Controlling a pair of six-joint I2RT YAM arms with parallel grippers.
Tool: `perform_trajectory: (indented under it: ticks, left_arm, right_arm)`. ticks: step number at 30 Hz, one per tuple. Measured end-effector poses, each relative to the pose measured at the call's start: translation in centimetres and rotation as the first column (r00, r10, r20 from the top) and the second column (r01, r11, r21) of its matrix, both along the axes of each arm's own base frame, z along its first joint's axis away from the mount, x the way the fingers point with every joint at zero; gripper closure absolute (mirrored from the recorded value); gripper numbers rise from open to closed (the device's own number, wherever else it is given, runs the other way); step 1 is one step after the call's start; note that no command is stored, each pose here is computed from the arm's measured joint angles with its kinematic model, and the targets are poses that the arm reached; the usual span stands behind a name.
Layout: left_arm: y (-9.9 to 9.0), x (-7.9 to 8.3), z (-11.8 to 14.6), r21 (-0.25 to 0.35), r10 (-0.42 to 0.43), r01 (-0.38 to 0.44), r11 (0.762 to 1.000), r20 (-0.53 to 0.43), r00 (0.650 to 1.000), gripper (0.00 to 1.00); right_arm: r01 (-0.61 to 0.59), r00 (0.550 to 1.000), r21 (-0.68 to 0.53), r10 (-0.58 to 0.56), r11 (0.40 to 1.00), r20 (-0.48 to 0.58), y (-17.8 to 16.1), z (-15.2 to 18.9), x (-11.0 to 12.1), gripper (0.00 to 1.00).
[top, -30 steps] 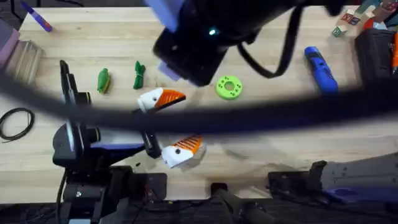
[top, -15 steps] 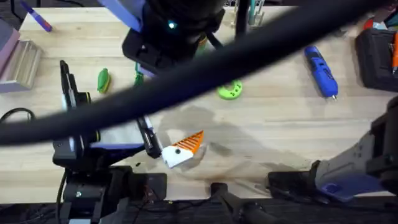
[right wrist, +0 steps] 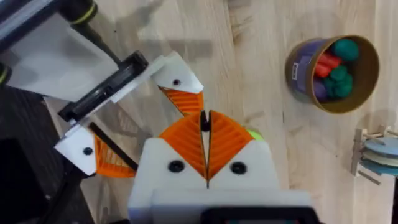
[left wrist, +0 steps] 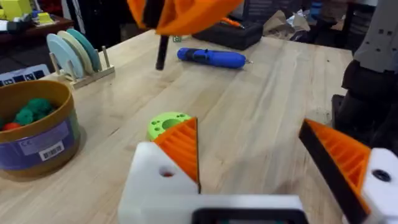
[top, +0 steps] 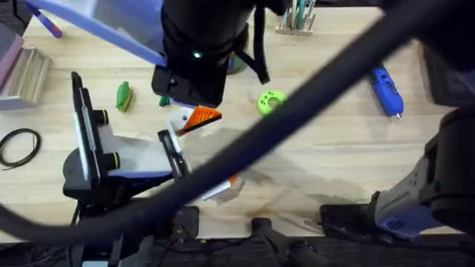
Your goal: Pick up the gripper from the table and insert it into the empty holder that is missing its gripper. Then pick up a screw, insert it into the mounting hole, and use the screwdriver to tighten it. Finally, clean up the table by picking up the vegetable and placing it into the bucket.
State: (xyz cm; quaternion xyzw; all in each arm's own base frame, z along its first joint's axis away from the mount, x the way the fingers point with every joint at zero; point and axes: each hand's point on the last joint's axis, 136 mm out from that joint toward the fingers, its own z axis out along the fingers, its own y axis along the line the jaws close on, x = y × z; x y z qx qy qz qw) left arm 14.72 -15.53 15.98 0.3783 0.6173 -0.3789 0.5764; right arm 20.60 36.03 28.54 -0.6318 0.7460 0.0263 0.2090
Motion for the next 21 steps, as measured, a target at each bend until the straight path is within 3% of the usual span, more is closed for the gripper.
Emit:
perform_trajectory:
  ticks: [5, 15, 21]
  left_arm:
    - [0.0, 0.0, 0.0, 0.0, 0.0, 0.0, 1.0, 0.0, 1.0, 0.015]
    - [0.0, 0.0, 0.0, 0.0, 0.0, 0.0, 1.0, 0.0, 1.0, 0.015]
    - [0.0, 0.0, 0.0, 0.0, 0.0, 0.0, 1.0, 0.0, 1.0, 0.015]
  right_arm:
    - [-0.046, 0.999, -0.01, 0.046, 0.999, 0.005, 0.1, -0.1, -0.2, 0.995]
    - [-0.262, 0.965, -0.034, 0.262, 0.965, 0.002, 0.6, -0.2, -1.4, 0.995]
    - [-0.306, 0.952, -0.046, 0.306, 0.951, 0.005, 0.6, -0.4, -1.5, 0.995]
